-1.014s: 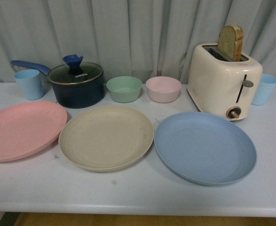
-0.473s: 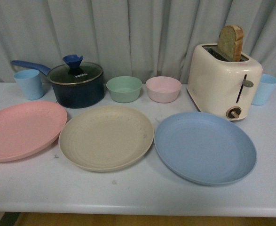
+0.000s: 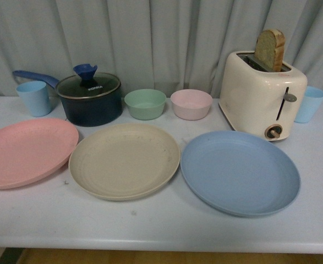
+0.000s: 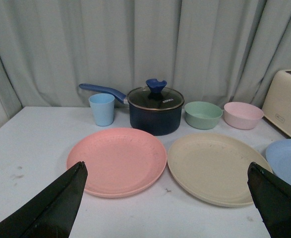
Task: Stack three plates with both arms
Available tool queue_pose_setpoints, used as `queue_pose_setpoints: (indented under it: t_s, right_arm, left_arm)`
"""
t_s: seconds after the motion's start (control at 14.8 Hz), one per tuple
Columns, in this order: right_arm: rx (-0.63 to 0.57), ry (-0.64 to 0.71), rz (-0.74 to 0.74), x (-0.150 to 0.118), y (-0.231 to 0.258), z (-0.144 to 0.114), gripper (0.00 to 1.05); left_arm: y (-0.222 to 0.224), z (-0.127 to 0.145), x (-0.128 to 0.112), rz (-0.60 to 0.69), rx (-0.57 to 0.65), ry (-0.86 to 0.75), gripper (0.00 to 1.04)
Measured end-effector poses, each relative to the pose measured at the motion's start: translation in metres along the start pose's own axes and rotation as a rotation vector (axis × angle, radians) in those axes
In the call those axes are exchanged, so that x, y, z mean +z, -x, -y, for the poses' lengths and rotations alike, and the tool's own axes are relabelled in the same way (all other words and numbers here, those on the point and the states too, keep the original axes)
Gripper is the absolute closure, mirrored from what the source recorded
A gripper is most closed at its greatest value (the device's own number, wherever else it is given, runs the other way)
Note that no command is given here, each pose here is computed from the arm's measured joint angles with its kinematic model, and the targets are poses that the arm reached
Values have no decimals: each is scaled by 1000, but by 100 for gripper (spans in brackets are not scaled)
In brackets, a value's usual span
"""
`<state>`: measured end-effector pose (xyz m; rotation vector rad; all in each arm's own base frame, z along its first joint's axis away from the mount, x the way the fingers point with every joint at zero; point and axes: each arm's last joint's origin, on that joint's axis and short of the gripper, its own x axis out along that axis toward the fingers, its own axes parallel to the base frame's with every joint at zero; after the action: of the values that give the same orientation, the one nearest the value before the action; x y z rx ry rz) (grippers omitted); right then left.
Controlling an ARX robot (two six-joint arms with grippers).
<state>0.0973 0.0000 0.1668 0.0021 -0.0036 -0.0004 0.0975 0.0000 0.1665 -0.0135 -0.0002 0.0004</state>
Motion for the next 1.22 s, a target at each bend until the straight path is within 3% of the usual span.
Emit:
queue_pose_setpoints:
  t_s: [1.22]
  right_arm:
    - [0,0,0,0,0,0,6]
  left_arm:
    - [0,0,0,0,0,0,7]
